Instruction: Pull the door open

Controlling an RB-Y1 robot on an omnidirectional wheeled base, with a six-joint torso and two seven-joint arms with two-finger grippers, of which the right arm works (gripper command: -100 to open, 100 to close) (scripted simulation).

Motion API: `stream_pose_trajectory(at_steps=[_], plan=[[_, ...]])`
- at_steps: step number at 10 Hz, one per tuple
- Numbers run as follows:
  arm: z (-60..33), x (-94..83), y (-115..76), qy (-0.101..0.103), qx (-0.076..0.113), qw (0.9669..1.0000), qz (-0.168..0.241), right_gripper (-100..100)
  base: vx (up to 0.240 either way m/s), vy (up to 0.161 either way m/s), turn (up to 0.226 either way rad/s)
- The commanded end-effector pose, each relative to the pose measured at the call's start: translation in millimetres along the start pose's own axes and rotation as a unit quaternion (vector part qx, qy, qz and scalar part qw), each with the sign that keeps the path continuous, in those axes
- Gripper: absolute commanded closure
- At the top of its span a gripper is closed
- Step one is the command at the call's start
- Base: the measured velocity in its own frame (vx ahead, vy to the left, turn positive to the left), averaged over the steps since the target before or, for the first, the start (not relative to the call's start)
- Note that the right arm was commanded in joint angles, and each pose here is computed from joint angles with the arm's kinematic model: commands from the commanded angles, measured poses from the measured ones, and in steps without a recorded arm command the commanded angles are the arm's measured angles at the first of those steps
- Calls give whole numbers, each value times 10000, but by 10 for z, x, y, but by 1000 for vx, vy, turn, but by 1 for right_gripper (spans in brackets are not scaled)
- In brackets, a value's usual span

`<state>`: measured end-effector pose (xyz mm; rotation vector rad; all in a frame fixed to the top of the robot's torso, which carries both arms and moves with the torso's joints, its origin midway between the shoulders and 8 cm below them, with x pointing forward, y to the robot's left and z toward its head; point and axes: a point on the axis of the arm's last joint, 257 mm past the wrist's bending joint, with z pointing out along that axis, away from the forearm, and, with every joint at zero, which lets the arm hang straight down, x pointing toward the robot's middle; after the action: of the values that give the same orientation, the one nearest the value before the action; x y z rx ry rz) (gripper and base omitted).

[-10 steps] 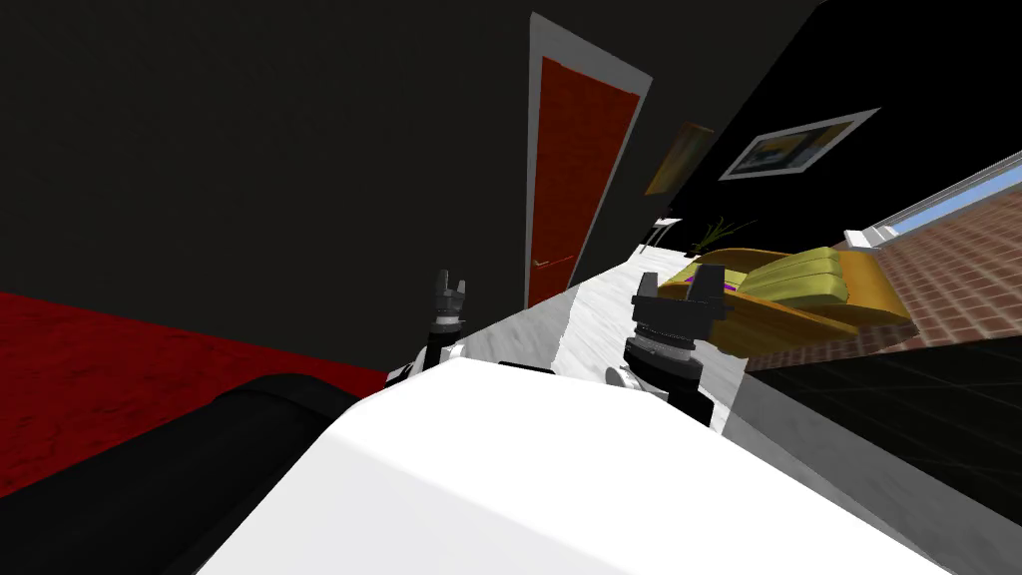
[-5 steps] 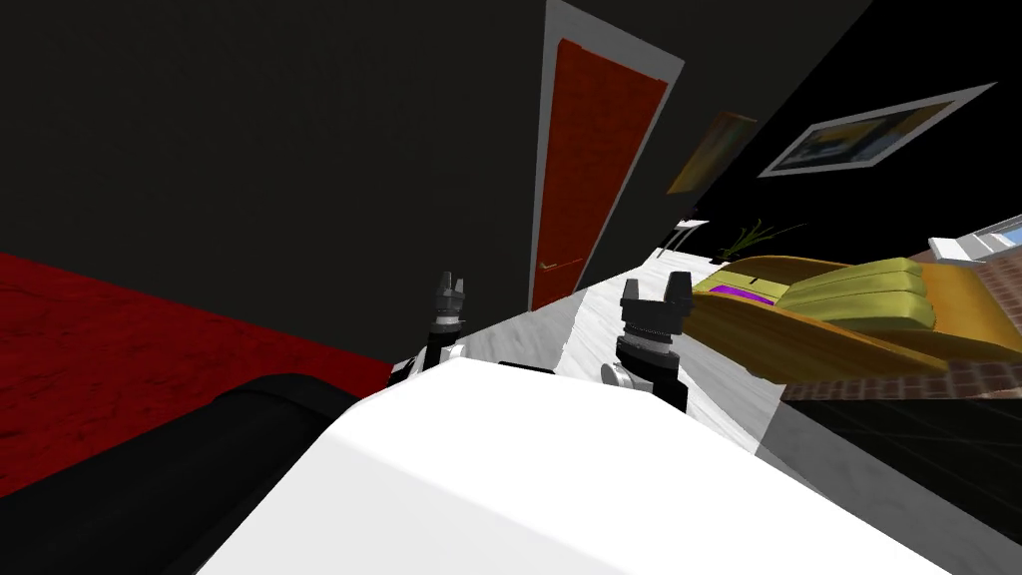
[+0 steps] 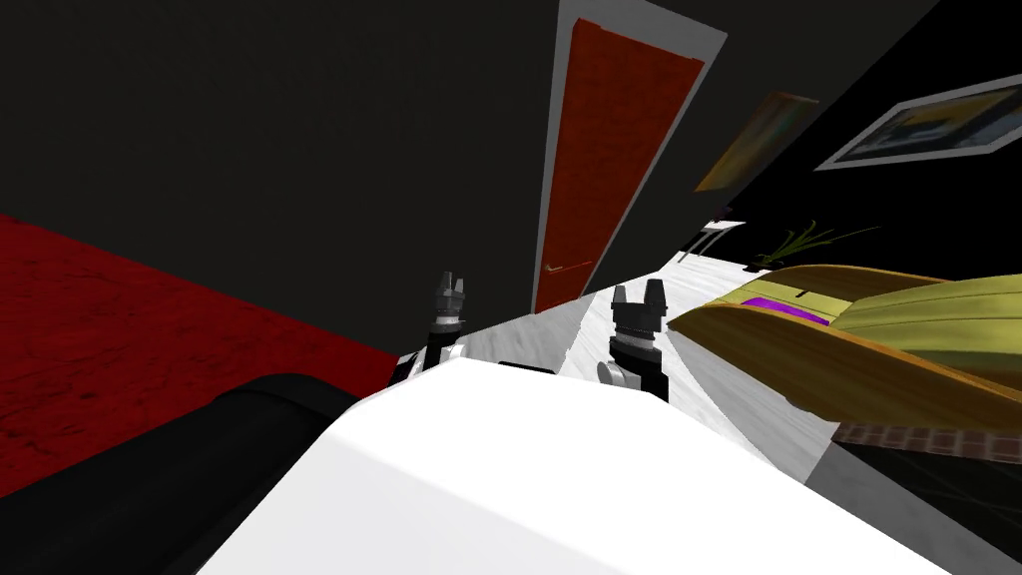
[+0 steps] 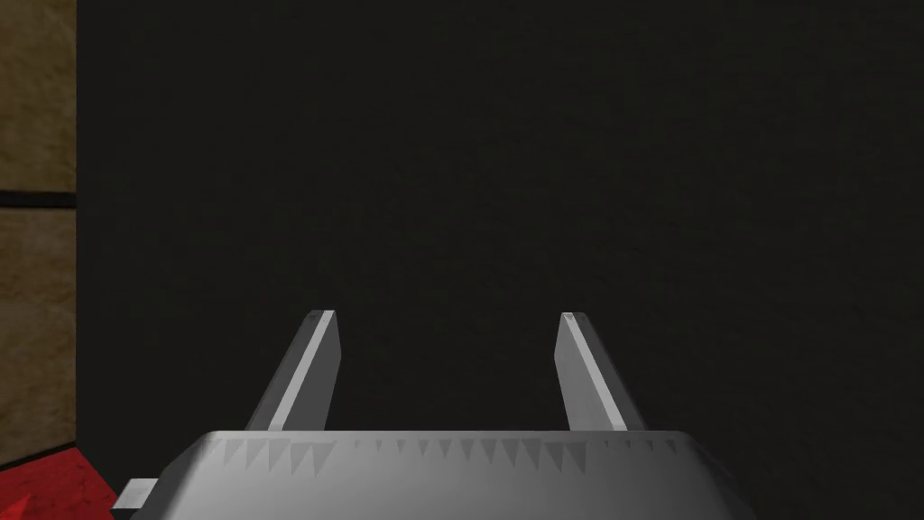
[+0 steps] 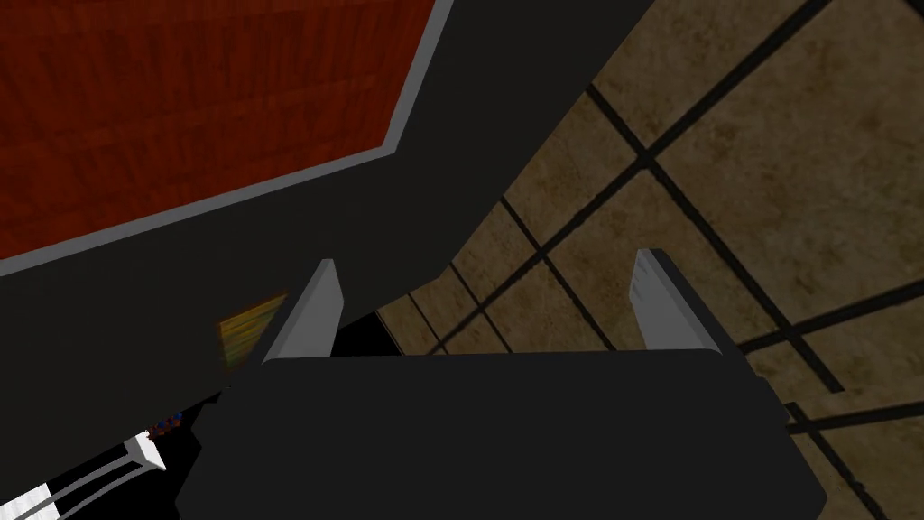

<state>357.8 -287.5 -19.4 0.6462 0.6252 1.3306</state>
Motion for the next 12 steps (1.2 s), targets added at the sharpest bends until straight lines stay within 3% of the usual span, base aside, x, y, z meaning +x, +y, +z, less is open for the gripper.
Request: stream_pose_trajectory(at_steps=[1,5,9,12], plan=[[-24,12,-83,6,53,10000,10,-100,49,-36,43],[-119,-17,-525,33,395,9992,53,-100,61,-56,157],[-195,-42,-791,37,620,9980,69,-100,59,-55,113],[-273,-83,-1106,39,863,9962,94,-100,61,-59,173]])
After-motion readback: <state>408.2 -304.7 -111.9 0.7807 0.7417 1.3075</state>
